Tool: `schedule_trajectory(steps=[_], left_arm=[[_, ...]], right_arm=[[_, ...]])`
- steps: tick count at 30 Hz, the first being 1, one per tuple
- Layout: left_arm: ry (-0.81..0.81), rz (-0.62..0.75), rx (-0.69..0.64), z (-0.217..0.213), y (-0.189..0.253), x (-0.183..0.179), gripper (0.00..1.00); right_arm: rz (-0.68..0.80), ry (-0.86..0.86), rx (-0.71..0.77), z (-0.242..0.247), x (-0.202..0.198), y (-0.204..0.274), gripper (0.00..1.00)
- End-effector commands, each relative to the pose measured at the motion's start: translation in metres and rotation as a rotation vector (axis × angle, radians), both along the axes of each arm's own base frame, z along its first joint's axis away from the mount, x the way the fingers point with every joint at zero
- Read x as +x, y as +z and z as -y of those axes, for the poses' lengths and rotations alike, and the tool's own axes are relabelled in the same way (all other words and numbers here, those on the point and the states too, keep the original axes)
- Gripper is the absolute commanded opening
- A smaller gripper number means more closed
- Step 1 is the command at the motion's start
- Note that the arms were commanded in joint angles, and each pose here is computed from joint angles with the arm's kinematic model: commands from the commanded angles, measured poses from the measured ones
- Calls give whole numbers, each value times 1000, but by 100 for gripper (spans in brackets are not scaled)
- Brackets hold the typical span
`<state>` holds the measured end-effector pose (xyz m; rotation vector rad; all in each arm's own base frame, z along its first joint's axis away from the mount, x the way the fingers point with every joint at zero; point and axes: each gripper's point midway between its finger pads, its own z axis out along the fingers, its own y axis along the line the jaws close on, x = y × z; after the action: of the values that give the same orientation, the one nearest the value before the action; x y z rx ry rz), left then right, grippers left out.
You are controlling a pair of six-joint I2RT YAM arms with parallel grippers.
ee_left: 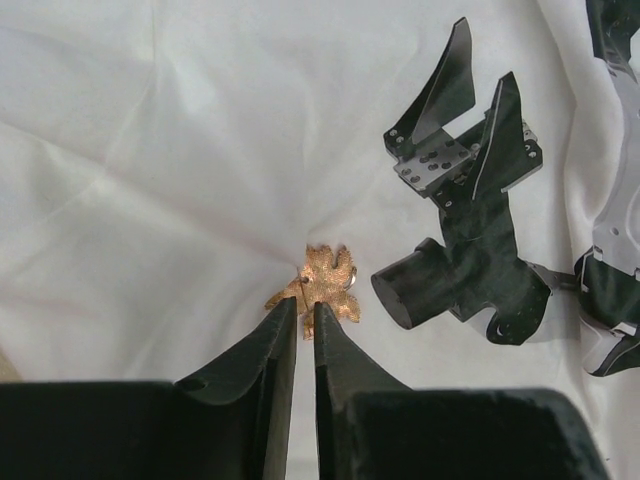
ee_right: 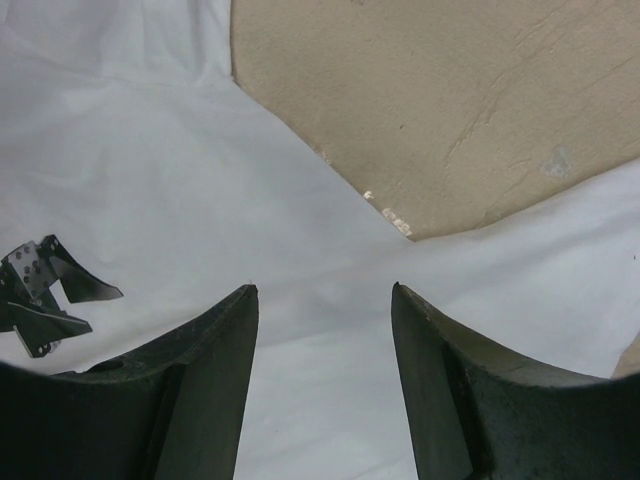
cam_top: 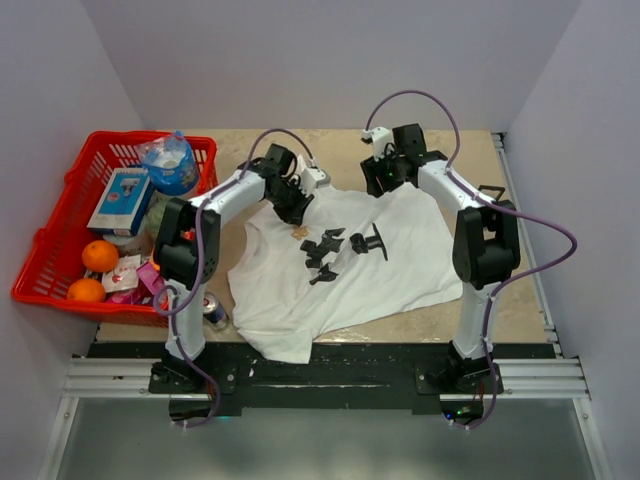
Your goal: Remove the brooch from the garment
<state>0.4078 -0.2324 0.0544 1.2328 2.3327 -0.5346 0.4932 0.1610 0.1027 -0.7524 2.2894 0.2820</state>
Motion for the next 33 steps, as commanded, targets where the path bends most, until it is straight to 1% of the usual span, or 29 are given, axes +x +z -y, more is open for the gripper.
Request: schedule_trajectory(steps=[1, 3, 5, 6, 9, 11, 13, 15, 18, 23, 27, 31, 33], left_arm=[[-40, -11, -3, 13, -6, -10, 15], [-41, 32, 27, 13, -2, -8, 16], [-20, 77, 27, 18, 8, -3, 17], [-5, 89, 29, 17, 12, 1, 17], [23, 103, 52, 13, 14, 5, 17], [40, 119, 71, 9, 16, 8, 17], [49, 125, 82, 6, 16, 9, 17], [56, 127, 97, 4, 14, 9, 17], [68, 109, 135, -3, 2, 8, 18], [73, 119, 127, -3, 6, 7, 19], [76, 118, 135, -5, 5, 7, 20], [76, 118, 130, -4, 7, 6, 21], [70, 117, 126, -3, 9, 5, 21]], right_arm=[[37, -4, 11, -2, 1, 17, 59], [24, -16, -8, 2, -4, 11, 59], [12, -28, -43, 10, -8, 0, 60], [-16, -41, -81, 19, -17, -14, 60], [-76, -72, -135, 39, -31, -39, 57], [-88, -118, -144, 51, -36, -44, 57], [-83, -155, -167, 63, -40, -41, 57], [-100, -177, -195, 73, -49, -49, 58], [-136, -240, -218, 95, -59, -57, 59], [-160, -305, -280, 132, -74, -56, 60], [-221, -378, -296, 167, -88, -65, 59], [-264, -369, -291, 170, -99, -71, 58], [-236, -355, -248, 161, -94, -61, 58]])
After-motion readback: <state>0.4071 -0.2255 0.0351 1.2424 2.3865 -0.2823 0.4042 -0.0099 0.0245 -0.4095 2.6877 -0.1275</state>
